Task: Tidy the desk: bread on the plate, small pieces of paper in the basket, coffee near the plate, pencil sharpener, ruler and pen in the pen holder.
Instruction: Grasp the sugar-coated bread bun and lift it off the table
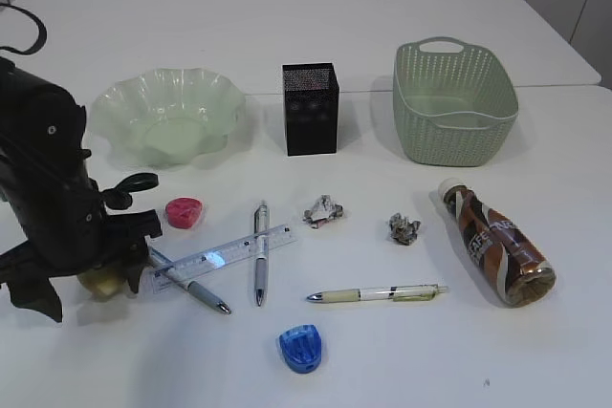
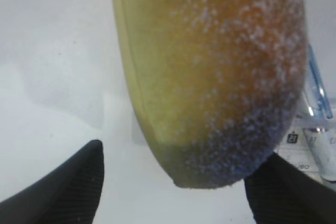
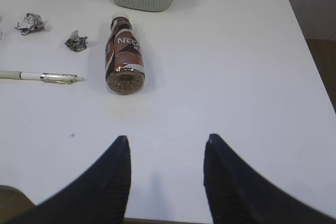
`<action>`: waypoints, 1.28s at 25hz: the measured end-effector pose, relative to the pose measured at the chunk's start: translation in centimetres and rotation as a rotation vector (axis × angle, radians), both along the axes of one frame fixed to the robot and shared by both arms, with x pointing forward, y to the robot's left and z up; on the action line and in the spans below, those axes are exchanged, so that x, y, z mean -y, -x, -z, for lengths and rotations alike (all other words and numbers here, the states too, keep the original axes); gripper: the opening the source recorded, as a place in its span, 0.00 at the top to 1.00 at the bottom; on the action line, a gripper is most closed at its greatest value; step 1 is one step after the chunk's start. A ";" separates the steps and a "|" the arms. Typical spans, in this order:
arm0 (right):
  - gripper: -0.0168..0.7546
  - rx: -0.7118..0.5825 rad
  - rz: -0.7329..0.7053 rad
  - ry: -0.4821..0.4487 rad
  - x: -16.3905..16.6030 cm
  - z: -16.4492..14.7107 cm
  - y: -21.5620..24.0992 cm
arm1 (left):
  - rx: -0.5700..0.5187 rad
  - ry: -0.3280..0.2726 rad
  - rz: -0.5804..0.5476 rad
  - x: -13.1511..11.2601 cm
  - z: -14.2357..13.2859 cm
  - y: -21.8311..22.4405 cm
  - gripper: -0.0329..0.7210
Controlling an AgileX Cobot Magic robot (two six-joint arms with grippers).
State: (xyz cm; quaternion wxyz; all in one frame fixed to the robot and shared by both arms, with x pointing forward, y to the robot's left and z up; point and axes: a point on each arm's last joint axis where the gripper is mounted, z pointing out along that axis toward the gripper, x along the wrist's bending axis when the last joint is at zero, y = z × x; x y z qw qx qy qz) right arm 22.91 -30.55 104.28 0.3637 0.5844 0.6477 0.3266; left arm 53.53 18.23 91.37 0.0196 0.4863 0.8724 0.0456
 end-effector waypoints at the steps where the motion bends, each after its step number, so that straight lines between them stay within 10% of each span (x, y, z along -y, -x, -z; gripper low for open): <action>1: 0.50 0.000 0.000 0.000 0.0 0.0 0.0 | 0.008 -0.003 0.006 0.0 -0.2 -0.2 0.18; 23: 0.50 0.000 -0.002 -0.003 0.0 0.0 0.0 | 0.080 -0.026 0.063 0.2 -0.5 -1.6 0.18; 32: 0.50 0.000 -0.002 -0.004 0.0 0.0 0.0 | 0.088 -0.044 0.079 0.1 -0.5 -1.7 0.56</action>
